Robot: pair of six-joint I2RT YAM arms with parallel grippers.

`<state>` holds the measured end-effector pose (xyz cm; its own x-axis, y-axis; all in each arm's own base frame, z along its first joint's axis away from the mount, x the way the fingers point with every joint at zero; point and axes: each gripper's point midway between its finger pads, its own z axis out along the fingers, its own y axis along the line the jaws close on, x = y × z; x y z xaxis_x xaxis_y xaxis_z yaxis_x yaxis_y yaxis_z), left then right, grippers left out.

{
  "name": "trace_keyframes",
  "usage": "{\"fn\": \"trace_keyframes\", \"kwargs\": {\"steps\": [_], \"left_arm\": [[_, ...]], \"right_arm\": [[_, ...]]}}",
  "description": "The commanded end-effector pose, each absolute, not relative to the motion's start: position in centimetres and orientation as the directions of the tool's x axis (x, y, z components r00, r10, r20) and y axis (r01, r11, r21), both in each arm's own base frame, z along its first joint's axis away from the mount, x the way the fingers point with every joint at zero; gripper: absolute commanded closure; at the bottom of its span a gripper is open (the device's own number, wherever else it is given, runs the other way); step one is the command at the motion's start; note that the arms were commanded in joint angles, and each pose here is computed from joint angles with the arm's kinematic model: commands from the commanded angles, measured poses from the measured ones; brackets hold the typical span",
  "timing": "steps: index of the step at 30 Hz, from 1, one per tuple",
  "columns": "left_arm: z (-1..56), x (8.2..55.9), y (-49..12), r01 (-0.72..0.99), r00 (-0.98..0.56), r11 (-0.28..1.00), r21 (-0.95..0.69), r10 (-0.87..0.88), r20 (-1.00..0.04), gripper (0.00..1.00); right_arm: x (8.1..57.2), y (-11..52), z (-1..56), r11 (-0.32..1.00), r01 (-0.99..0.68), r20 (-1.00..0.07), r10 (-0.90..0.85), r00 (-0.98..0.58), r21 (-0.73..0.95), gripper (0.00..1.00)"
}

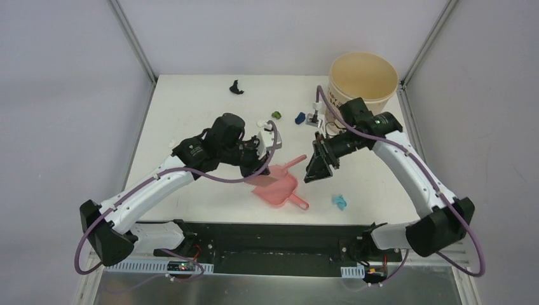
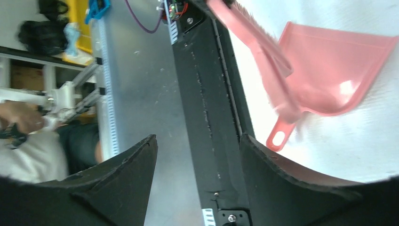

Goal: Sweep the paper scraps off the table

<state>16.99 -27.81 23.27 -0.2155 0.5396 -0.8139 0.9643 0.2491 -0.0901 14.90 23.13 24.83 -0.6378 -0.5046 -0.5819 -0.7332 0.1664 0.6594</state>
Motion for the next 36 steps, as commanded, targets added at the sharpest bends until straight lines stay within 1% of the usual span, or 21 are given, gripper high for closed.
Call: {"fn": "trace_keyframes", "kwargs": {"steps": [1, 3, 5, 7, 10, 13, 16, 19, 22, 28, 30, 34, 36], "left_arm": [[24.3, 15.2, -29.9, 0.912, -0.410, 0.165, -0.376, 0.408, -0.816, 1.00], [24.1, 14.7, -30.5, 0.887, -0.456, 0.128, -0.443, 0.387, -0.801, 1.00], [24.1, 14.2, -30.9, 0.863, -0.492, 0.096, -0.496, 0.382, -0.782, 1.00], [24.2, 13.7, -31.1, 0.840, -0.519, 0.067, -0.538, 0.382, -0.765, 1.00], [24.6, 13.2, -31.3, 0.821, -0.537, 0.026, -0.570, 0.371, -0.757, 1.00], [25.1, 13.0, -31.6, 0.808, -0.548, -0.005, -0.589, 0.361, -0.755, 1.00], [25.7, 12.8, -31.9, 0.800, -0.547, -0.042, -0.598, 0.355, -0.758, 1.00], [25.4, 13.2, -32.1, 0.798, -0.553, -0.035, -0.601, 0.355, -0.754, 1.00], [24.8, 13.5, -32.5, 0.789, -0.563, -0.039, -0.613, 0.356, -0.746, 1.00], [24.4, 14.2, -33.4, 0.766, -0.588, -0.051, -0.641, 0.349, -0.730, 1.00], [24.3, 14.5, -33.6, 0.765, -0.590, -0.049, -0.643, 0.348, -0.728, 1.00], [24.0, 14.7, -33.6, 0.759, -0.597, -0.045, -0.649, 0.349, -0.722, 1.00], [23.8, 14.9, -33.6, 0.757, -0.602, -0.039, -0.653, 0.349, -0.718, 1.00]], "right_arm": [[13.6, 21.6, 27.5, 0.150, -0.893, -0.771, -0.457, -0.444, 0.425, 0.32], [14.5, 21.0, 27.8, 0.202, -0.923, -0.807, -0.448, -0.385, 0.328, 0.30], [15.6, 20.3, 27.5, 0.262, -0.915, -0.789, -0.468, -0.398, 0.307, 0.30], [16.0, 19.8, 27.0, 0.277, -0.916, -0.771, -0.500, -0.395, 0.289, 0.30], [16.5, 19.3, 26.9, 0.296, -0.919, -0.773, -0.506, -0.383, 0.261, 0.28], [16.4, 19.8, 26.9, 0.278, -0.917, -0.790, -0.474, -0.390, 0.286, 0.23], [16.1, 20.3, 26.2, 0.266, -0.902, -0.778, -0.458, -0.429, 0.341, 0.17], [15.6, 20.7, 25.8, 0.233, -0.895, -0.769, -0.458, -0.446, 0.381, 0.17], [14.8, 21.0, 25.6, 0.186, -0.887, -0.760, -0.459, -0.460, 0.424, 0.24], [13.0, 21.2, 25.4, 0.090, -0.858, -0.732, -0.483, -0.481, 0.505, 0.48], [12.8, 21.1, 25.4, 0.084, -0.853, -0.724, -0.491, -0.485, 0.515, 0.52], [12.7, 20.8, 25.0, 0.099, -0.858, -0.720, -0.502, -0.480, 0.503, 0.53], [12.7, 20.7, 24.9, 0.105, -0.861, -0.720, -0.504, -0.478, 0.498, 0.60]]}}
